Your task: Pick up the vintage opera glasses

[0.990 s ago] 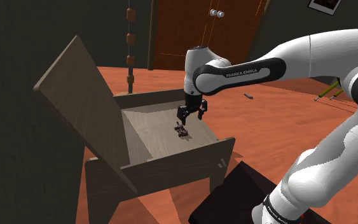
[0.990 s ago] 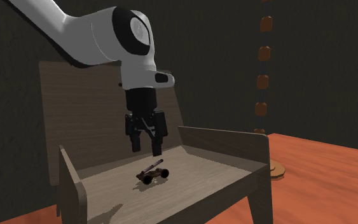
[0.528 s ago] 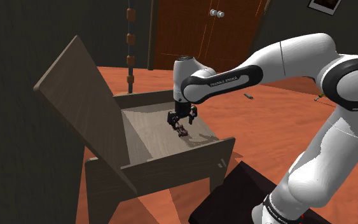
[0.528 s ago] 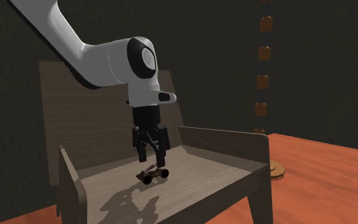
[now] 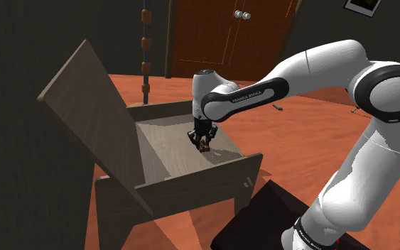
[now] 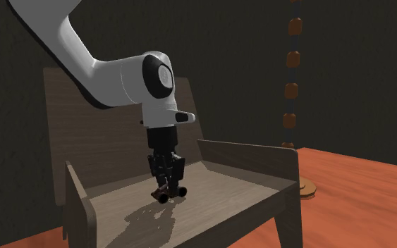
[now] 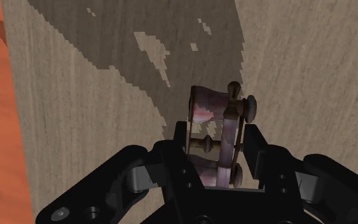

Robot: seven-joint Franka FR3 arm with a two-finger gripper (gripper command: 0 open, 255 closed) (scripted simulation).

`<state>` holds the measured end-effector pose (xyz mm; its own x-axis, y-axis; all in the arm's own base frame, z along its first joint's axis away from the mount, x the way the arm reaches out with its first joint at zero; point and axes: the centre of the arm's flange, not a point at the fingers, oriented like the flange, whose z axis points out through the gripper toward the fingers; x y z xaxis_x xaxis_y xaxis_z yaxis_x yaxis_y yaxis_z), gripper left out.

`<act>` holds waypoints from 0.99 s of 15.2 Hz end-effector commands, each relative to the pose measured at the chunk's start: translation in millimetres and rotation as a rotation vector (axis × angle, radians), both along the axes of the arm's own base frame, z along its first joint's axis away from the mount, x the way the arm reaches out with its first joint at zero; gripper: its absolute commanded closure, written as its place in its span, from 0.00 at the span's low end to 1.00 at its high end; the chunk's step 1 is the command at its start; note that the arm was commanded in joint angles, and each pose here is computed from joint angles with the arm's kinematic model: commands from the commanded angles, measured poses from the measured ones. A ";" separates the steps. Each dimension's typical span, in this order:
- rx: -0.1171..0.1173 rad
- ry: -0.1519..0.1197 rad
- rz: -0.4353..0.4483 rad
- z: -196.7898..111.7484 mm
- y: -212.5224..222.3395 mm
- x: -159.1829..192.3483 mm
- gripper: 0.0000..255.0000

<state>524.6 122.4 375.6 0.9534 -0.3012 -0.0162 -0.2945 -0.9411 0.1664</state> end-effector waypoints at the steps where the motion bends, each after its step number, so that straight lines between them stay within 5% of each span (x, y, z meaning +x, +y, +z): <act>1: 0.000 0.000 0.000 -0.1 0.1 0.0 1.00; 7: 0.000 0.000 0.000 -0.6 -0.5 -0.2 1.00; 15: 0.000 0.000 0.000 41.6 -0.5 -0.2 1.00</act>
<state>525.0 121.6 410.9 0.9534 -0.3013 -0.0156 -0.2946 -0.9411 0.1662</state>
